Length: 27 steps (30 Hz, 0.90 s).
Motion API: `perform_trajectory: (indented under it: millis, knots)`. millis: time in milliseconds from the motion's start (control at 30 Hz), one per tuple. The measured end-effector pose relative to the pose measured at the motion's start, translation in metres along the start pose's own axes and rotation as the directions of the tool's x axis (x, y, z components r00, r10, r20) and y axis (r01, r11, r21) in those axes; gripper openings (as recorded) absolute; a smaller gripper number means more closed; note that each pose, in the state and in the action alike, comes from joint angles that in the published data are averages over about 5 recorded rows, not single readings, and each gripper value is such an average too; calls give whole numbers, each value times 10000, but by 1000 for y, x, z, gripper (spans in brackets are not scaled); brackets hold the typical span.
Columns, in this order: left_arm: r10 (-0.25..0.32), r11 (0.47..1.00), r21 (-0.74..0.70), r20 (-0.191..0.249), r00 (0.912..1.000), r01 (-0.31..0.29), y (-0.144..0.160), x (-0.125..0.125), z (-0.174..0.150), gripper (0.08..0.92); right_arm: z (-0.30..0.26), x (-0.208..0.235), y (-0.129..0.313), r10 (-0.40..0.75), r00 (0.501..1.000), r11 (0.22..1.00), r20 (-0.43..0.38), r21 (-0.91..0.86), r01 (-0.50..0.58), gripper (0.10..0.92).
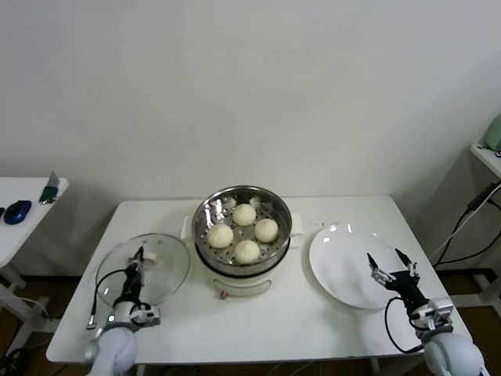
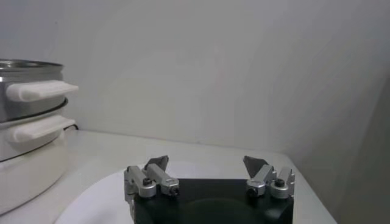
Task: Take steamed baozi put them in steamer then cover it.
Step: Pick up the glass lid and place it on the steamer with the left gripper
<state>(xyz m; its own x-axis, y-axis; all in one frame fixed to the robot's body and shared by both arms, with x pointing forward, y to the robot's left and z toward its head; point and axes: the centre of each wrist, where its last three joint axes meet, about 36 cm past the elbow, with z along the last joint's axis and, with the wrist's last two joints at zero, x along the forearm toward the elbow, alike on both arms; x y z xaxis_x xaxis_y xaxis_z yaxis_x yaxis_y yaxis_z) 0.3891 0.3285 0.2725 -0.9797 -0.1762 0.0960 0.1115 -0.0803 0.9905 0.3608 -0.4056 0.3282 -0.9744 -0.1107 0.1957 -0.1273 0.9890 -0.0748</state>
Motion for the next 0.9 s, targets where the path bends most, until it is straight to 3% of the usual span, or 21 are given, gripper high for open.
perform_trajectory:
  millis: [200,400,700,900]
  knots:
    - [-437,9990,-5,-314,9985,437,17,13,7,142,-1,-2,-1,3,10000,10000,38,70,-3,823]
    - [-1069,9942,-202,-812,9909,1056,41,34,11,142,-1,-5,-2,-28,10000,9998,60,184,27,823]
    - [-2102,9776,-452,-1536,9655,2057,91,60,6,142,-1,-13,-3,-88,9999,9992,77,394,85,823]
    - [-2575,9659,-207,-1744,9504,2579,121,69,-6,142,-1,-19,-3,-130,9999,9984,55,558,127,823]
